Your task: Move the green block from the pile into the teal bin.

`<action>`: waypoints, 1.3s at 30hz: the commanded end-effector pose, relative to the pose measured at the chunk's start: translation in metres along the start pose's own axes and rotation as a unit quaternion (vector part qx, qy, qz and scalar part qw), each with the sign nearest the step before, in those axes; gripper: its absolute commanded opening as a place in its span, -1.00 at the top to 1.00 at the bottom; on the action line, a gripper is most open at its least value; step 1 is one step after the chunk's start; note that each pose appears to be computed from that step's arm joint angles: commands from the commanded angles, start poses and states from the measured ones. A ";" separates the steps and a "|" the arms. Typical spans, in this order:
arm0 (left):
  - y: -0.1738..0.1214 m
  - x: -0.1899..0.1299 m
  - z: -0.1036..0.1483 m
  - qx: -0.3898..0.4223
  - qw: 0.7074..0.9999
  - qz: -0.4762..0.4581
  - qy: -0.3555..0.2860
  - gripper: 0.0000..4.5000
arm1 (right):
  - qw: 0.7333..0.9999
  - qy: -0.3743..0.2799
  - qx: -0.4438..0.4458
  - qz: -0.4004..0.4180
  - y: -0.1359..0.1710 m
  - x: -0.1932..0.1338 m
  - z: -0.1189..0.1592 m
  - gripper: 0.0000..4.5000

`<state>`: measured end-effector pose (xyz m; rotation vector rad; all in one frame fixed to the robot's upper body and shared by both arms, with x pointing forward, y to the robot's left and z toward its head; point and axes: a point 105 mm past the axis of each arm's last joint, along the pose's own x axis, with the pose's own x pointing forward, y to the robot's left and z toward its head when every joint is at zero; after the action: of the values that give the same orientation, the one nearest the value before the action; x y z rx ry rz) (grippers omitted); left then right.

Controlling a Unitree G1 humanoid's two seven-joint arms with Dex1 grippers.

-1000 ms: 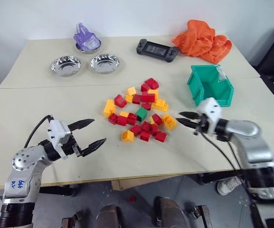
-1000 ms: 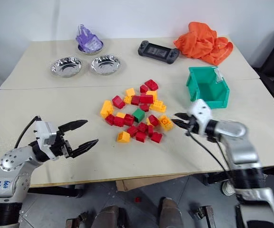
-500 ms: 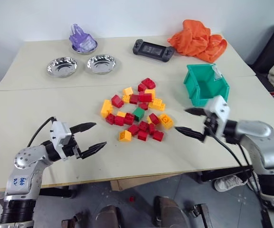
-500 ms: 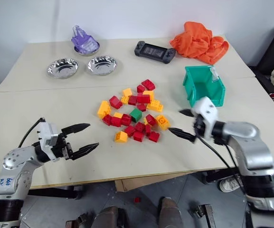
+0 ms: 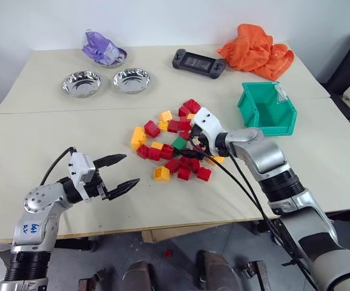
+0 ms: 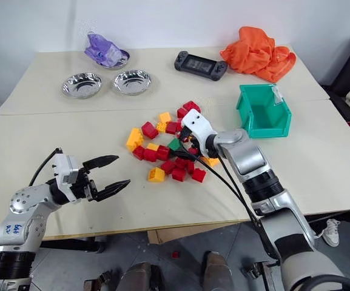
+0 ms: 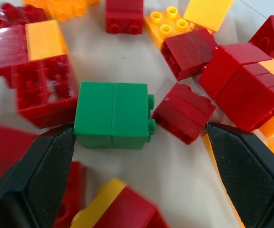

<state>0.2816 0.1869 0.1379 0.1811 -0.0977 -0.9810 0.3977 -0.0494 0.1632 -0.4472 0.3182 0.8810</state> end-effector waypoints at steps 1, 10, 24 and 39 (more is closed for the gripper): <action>-0.001 -0.004 0.010 0.022 1.000 0.009 -0.009 -1.00 | 0.999 -0.010 -0.030 0.011 0.004 0.004 0.014 -0.99; 0.000 -0.005 0.011 0.025 1.000 0.015 -0.008 -1.00 | 0.999 -0.013 -0.024 0.036 0.018 0.015 0.015 -0.44; -0.003 0.025 0.033 0.019 0.997 -0.002 -0.069 -1.00 | 0.965 -0.244 -0.066 -0.075 -0.028 -0.065 0.054 0.08; 0.000 0.078 0.064 -0.012 0.989 -0.014 -0.148 -1.00 | 0.895 -0.153 0.032 -0.417 -0.177 -0.185 -0.048 0.08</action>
<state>0.3149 0.1169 0.1972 -0.0098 -0.3353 -1.0213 0.4228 -0.2892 0.2327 -0.3015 -0.0977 0.1058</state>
